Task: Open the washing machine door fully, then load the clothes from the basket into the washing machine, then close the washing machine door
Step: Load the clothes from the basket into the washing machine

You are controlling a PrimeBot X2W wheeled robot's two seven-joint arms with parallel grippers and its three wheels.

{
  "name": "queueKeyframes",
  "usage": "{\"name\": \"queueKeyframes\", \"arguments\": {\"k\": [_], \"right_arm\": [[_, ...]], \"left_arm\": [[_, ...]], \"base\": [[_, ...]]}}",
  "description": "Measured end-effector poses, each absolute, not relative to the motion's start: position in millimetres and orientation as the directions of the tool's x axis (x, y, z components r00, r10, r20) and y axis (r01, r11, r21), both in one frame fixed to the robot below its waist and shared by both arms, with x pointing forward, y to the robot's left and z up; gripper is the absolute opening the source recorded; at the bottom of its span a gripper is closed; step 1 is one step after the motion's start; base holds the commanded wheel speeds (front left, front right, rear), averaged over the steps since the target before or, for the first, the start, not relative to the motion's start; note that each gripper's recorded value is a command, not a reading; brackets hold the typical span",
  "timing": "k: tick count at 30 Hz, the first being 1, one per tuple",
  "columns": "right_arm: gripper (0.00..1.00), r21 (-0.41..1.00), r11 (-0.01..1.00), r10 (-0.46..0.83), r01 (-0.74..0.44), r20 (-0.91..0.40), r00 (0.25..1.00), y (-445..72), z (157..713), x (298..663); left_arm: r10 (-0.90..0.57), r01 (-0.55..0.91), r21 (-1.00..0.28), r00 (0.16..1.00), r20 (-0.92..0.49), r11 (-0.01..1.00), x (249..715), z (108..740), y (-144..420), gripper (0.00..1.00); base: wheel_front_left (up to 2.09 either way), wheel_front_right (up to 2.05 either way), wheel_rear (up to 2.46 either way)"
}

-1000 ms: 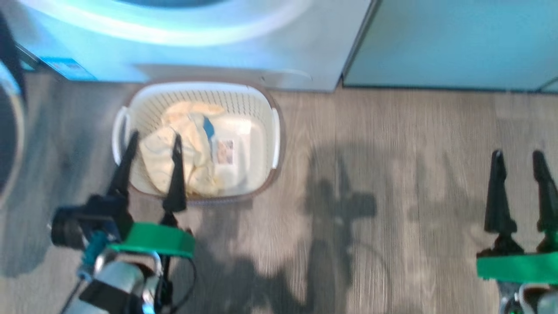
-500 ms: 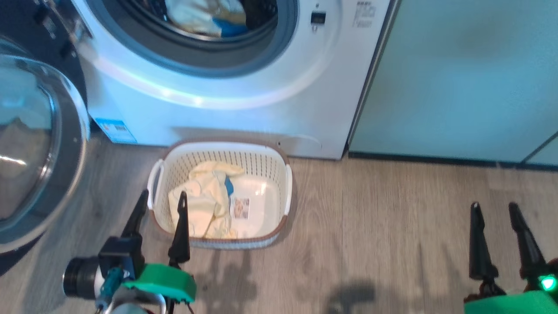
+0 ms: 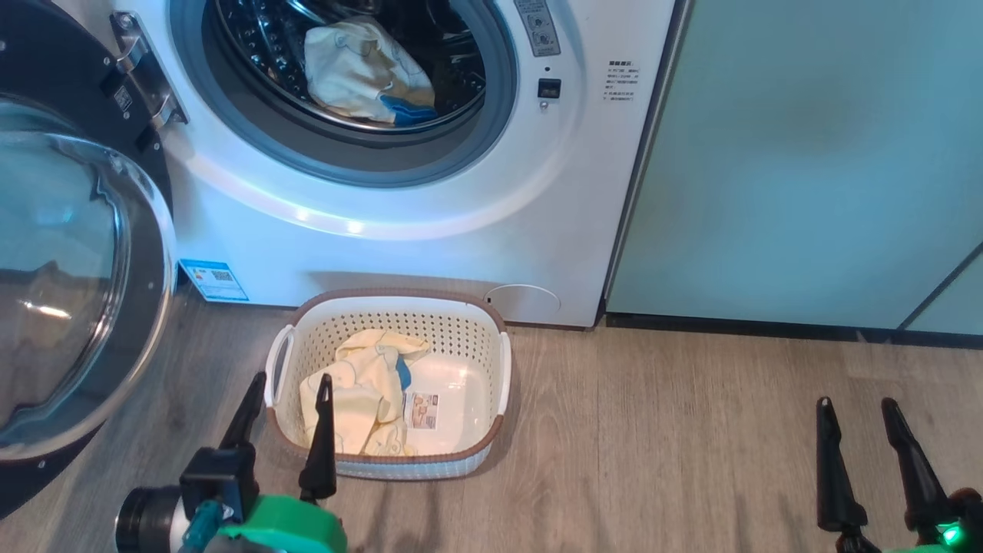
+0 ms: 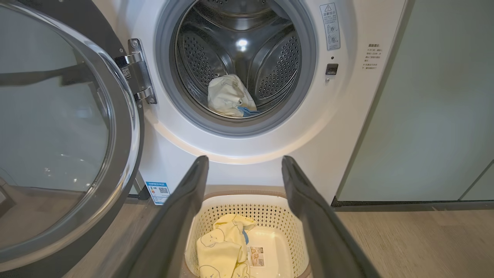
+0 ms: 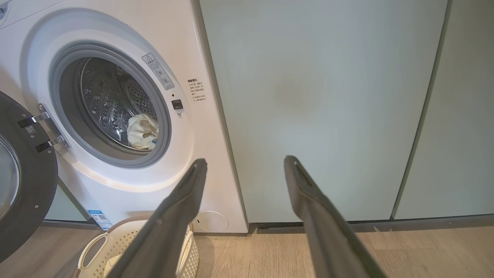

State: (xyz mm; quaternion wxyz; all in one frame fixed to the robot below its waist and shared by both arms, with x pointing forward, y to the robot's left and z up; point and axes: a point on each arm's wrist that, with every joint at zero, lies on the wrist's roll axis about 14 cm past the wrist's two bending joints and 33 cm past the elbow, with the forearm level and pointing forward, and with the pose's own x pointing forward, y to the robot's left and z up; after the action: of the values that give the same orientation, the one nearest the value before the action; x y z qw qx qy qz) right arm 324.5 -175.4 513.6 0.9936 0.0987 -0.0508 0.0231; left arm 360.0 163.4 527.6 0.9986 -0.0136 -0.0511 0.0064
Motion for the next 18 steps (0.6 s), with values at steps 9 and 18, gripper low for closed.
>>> {"name": "queueKeyframes", "arguments": {"k": [9,18], "right_arm": [[1.00,0.198,0.979,0.035,-0.054,0.100,0.994,-175.3,511.9,323.0],[1.00,0.205,0.977,0.035,-0.053,0.089,0.995,-175.0,508.5,324.8]], "left_arm": [[0.000,0.003,-0.026,0.996,0.094,1.000,359.1,525.0,159.0,1.00],[0.001,0.001,-0.025,0.997,0.080,1.000,360.7,520.3,159.4,1.00]], "base": [[0.00,0.00,0.00],[0.00,0.00,0.00]]}}
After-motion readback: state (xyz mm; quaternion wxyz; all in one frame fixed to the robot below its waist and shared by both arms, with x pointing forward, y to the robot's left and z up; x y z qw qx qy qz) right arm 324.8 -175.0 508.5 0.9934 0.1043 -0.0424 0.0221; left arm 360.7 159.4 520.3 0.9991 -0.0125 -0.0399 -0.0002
